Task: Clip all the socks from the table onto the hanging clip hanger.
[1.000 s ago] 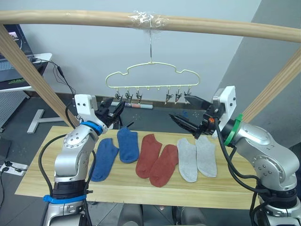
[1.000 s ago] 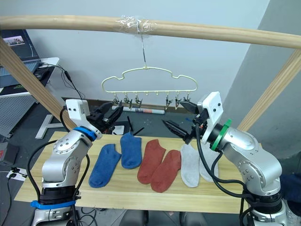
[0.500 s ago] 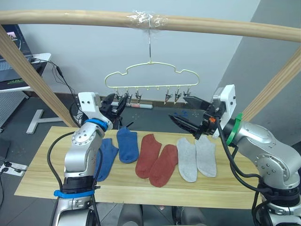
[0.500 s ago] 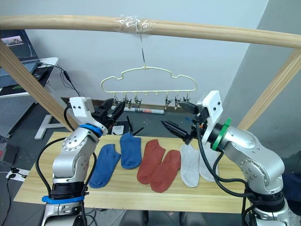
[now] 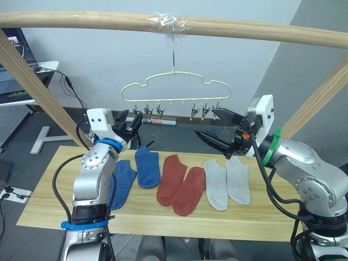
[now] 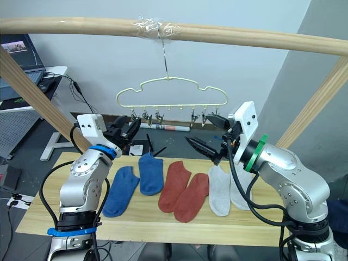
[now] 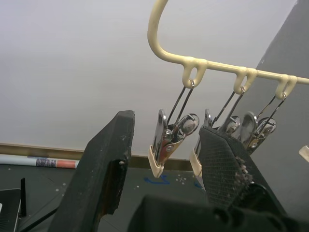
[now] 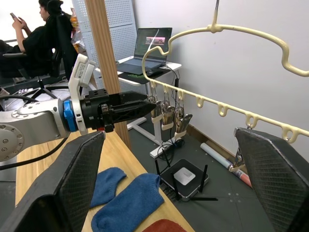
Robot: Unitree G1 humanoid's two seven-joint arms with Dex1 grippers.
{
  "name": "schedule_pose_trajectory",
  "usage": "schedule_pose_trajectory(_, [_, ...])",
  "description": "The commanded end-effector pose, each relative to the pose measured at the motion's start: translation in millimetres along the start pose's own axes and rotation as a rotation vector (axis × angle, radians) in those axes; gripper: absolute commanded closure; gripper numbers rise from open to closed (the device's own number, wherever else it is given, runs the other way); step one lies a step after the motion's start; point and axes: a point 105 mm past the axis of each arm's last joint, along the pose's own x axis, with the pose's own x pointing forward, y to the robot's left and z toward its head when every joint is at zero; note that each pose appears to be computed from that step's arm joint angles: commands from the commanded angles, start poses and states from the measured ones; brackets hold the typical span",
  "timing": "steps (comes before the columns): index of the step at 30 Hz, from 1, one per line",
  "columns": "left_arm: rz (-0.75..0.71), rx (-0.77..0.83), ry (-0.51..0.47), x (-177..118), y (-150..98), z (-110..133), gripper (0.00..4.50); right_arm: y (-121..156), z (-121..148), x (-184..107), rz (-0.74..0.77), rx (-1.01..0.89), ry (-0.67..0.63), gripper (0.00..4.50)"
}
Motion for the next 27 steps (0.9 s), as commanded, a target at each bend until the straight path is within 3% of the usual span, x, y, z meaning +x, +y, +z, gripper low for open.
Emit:
schedule_pose_trajectory(1, [-0.001, 0.008, -0.062, 4.1, -2.2, 14.3, 2.08, 1.9, 15.9, -1.7, 0.005, -0.041, -0.048, 0.0])
schedule_pose_trajectory(22, [-0.012, 0.01, -0.085, 10.5, -7.5, 17.8, 2.08, -1.1, 19.0, -2.2, -0.012, -0.042, -0.056, 0.0])
schedule_pose_trajectory(25, [-0.028, 0.0, -0.082, 10.9, -10.7, 16.3, 2.56, -1.8, 19.2, -2.4, -0.015, -0.041, -0.056, 0.0])
schedule_pose_trajectory(27, [-0.031, -0.003, -0.08, 11.2, -11.4, 15.6, 3.14, -2.4, 19.5, -2.7, -0.018, -0.041, -0.057, 0.0])
